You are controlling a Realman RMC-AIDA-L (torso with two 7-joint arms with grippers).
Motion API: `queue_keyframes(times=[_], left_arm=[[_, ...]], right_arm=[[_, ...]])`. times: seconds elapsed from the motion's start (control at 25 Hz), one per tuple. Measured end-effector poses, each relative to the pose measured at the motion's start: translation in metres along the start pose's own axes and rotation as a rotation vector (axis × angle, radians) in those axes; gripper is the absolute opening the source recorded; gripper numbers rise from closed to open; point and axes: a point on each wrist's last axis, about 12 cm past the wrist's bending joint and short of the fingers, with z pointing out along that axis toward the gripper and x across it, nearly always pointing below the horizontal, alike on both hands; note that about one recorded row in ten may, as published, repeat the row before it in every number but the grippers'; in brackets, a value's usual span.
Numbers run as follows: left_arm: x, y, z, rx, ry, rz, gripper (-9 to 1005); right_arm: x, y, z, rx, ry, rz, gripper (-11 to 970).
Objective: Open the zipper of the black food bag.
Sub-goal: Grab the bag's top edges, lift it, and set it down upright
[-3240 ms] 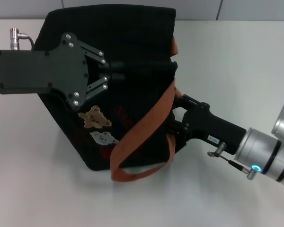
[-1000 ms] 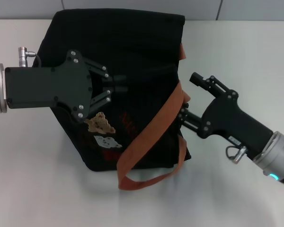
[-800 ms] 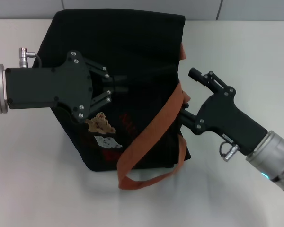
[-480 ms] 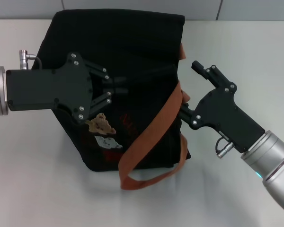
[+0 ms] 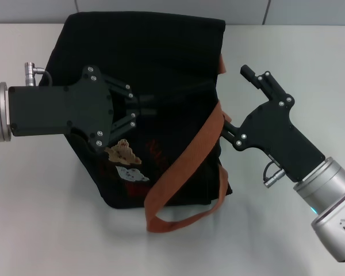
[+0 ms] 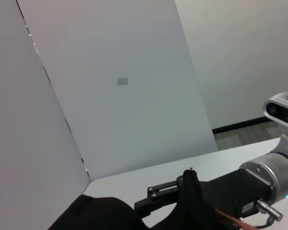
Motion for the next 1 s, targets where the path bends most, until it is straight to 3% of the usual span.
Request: queue_keyframes(times=[0.32,0.68,0.84,1.0], left_arm=[[0.0016,-0.0008,0.0003,0.001,-0.001,-0.009,89],[0.0020,-0.0008,0.0008,0.002,-0.001,-0.011,88],[0.0028,-0.0009,0.0010,0.001,-0.001,-0.015,88],[0.0036,-0.0012,0.0013,0.002,-0.002,-0.015,87]], right_arm=[[-0.0005,0.0030,-0.0012,-0.012,-0.002,-0.020,757],[-0.0010,0.0042,0.0009,-0.022,-0.004,-0.039,542],[-0.0015,0.0073,0.0048,-0.062,-0.009,-0.043,322],[-0.0007,0.0084,0.0075,-0.082,-0.002,-0.044,216]])
